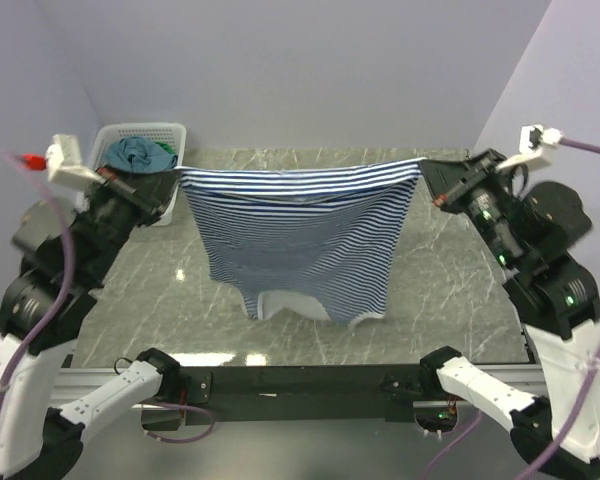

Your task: Fold and stack the tank tops

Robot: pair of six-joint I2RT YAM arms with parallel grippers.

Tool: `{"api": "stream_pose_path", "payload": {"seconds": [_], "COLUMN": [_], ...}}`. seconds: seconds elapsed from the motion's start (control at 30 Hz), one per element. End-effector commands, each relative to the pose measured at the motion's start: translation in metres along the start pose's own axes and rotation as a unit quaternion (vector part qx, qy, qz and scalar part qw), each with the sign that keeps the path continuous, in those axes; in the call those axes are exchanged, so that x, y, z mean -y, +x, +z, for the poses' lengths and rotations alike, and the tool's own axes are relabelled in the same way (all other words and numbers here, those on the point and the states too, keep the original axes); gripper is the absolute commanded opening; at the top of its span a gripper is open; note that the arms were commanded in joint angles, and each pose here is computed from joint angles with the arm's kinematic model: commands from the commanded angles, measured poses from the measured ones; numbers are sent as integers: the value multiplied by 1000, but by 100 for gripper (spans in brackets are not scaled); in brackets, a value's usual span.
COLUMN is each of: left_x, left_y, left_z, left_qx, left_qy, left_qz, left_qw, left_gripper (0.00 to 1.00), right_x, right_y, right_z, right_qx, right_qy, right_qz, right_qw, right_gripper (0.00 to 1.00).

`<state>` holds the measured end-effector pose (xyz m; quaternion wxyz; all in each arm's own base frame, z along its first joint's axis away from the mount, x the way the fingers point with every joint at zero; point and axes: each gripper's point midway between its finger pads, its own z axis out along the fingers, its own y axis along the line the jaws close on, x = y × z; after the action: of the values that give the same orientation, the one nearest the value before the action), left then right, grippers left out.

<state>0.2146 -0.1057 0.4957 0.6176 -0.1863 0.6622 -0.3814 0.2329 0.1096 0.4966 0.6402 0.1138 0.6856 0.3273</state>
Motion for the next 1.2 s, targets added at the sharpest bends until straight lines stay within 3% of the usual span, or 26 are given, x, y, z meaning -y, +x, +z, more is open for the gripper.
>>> {"api": "stream_pose_path", "payload": {"seconds": [0.0, 0.17, 0.3, 0.33, 0.37, 0.43, 0.47, 0.63, 0.73, 0.77, 0.83, 0.87, 0.97, 1.0, 1.03, 1.07, 1.17], "left_x": [-5, -2, 21, 10, 32, 30, 48, 47, 23, -5, -13, -49, -100, -102, -141, -154, -207], "left_y": [13, 7, -29, -31, -47, -53, -68, -87, -68, -45, -32, 1, 63, 74, 114, 129, 188], "left_z": [47, 106, 146, 169, 167, 186, 181, 170, 163, 169, 154, 159, 137, 120, 110, 100, 55], "left_qx": [-9, 6, 26, 22, 27, 23, 35, 50, 37, 11, 7, -29, -86, -93, -130, -137, -173], "left_qy": [-16, -12, 31, 20, 52, 51, 74, 73, 53, 26, 29, -2, -32, -25, -62, -73, -124], "left_qz": [25, 49, 62, 66, 70, 77, 84, 88, 84, 76, 72, 55, 15, 3, -23, -33, -70], "left_qw": [1000, 999, 997, 997, 996, 995, 993, 992, 994, 997, 997, 998, 996, 995, 989, 987, 974], "left_gripper": [0, 0, 0, 0, 0, 0, 0, 1, 0, 0, 1, 1, 1, 0, 1, 1, 1], "right_x": [-1, -1, -14, -18, -19, -32, -34, -35, -10, -3, 34, 59, 102, 135, 149, 176, 214], "right_y": [5, 0, -23, -29, -36, -52, -55, -67, -38, -29, 15, 49, 92, 135, 154, 188, 246], "right_z": [39, 88, 128, 133, 137, 145, 147, 150, 153, 154, 148, 141, 119, 110, 101, 81, 45], "right_qx": [-14, -11, 0, 2, 5, 15, 14, 19, -14, -19, -60, -89, -123, -165, -181, -210, -249], "right_qy": [4, -5, -34, -40, -41, -59, -58, -57, -35, -31, 7, 29, 79, 113, 128, 156, 192], "right_qz": [-28, -38, -39, -39, -38, -33, -32, -35, -27, -26, -18, -12, -2, 6, 10, 16, 34], "right_qw": [999, 999, 999, 998, 998, 998, 998, 998, 999, 999, 998, 996, 989, 980, 975, 965, 949], "right_gripper": [0, 0, 0, 0, 0, 0, 0, 0, 0, 0, 0, 0, 0, 0, 0, 0, 0]}}
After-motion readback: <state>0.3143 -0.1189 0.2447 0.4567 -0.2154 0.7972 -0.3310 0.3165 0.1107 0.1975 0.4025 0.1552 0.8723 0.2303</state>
